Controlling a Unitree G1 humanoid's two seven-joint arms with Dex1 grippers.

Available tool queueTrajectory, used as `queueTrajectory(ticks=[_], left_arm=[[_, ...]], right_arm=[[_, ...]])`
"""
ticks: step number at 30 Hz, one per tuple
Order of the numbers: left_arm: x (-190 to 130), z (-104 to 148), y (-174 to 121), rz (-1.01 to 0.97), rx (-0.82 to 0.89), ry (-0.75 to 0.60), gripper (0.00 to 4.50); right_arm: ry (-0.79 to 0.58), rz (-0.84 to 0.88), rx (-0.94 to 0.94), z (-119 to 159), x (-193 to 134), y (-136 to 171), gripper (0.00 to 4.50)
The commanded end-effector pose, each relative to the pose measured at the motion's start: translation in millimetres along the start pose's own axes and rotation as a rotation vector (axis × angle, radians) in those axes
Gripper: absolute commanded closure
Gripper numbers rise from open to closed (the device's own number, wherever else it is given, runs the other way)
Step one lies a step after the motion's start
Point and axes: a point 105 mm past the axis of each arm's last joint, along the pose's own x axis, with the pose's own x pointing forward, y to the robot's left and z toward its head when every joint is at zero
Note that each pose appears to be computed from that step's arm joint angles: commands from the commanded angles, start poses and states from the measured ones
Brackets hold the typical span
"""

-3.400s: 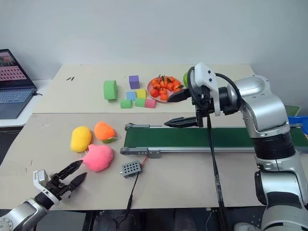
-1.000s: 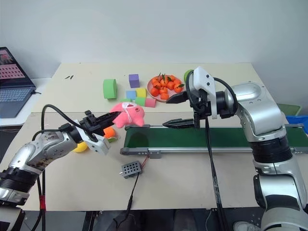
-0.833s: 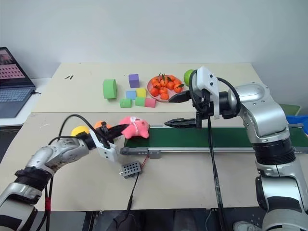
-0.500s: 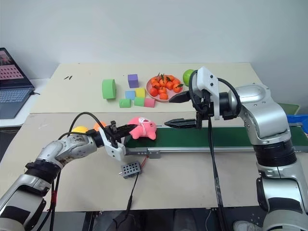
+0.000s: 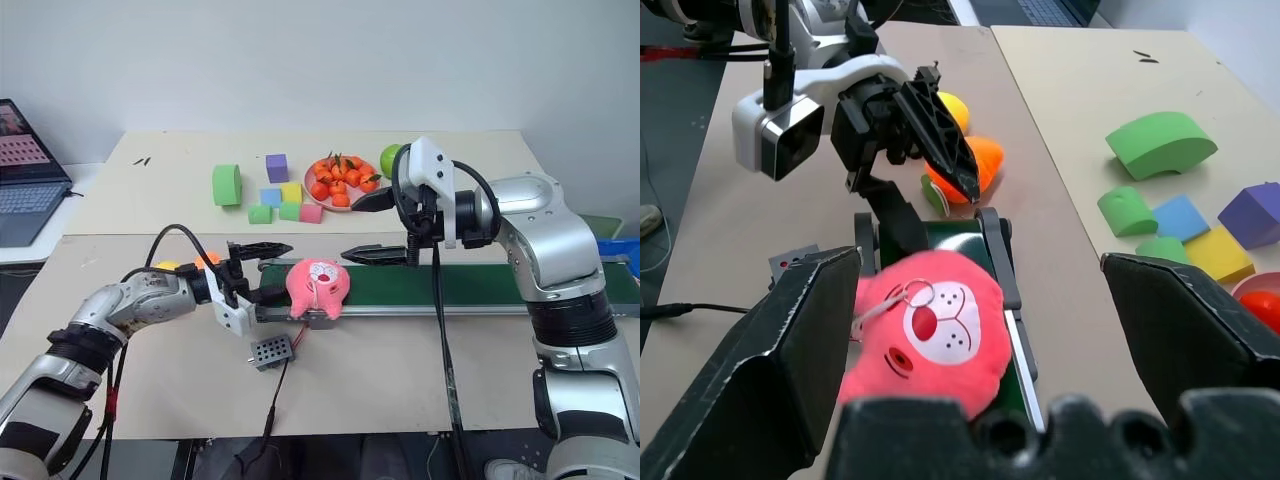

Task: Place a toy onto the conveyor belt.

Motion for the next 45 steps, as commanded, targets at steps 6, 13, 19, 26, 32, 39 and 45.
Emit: queueTrajectory(ticks=[6, 13, 19, 26, 32, 39, 45], left_arm=[[-26.3, -36.9, 39.2, 0.071, -0.426, 0.188, 0.03], [-35.5, -9.7, 34.3, -0.076, -1.2, 0.126, 0.03], [-39.6, 15.2, 52.7, -0.122, -1.335, 0.094, 0.03], [-25.4, 16.9, 75.7, -0.052, -1.307, 0.071, 0.03], [-22.0, 15.8, 89.1, -0.038, -1.294, 0.053, 0.03], [-17.7, 9.8, 104.6, -0.001, -1.316, 0.044, 0.03], [-17.3, 4.3, 118.0, 0.059, -1.355, 0.028, 0.03]], right_arm=[[-0.016, -0.009, -0.044, 11.6, -8.4, -3.5, 0.0], [0.004, -0.006, -0.036, 7.1, -12.9, -6.0, 0.0], [0.034, -0.029, -0.035, 1.7, -19.9, -12.4, 0.0], [0.019, -0.084, -0.028, 4.3, -25.6, -16.6, 0.0], [0.026, -0.095, -0.027, 3.3, -28.7, -14.3, 0.0], [0.02, -0.101, -0.018, 2.4, -27.5, -10.0, 0.0], [0.012, -0.096, -0.01, 2.7, -25.5, -6.3, 0.0]])
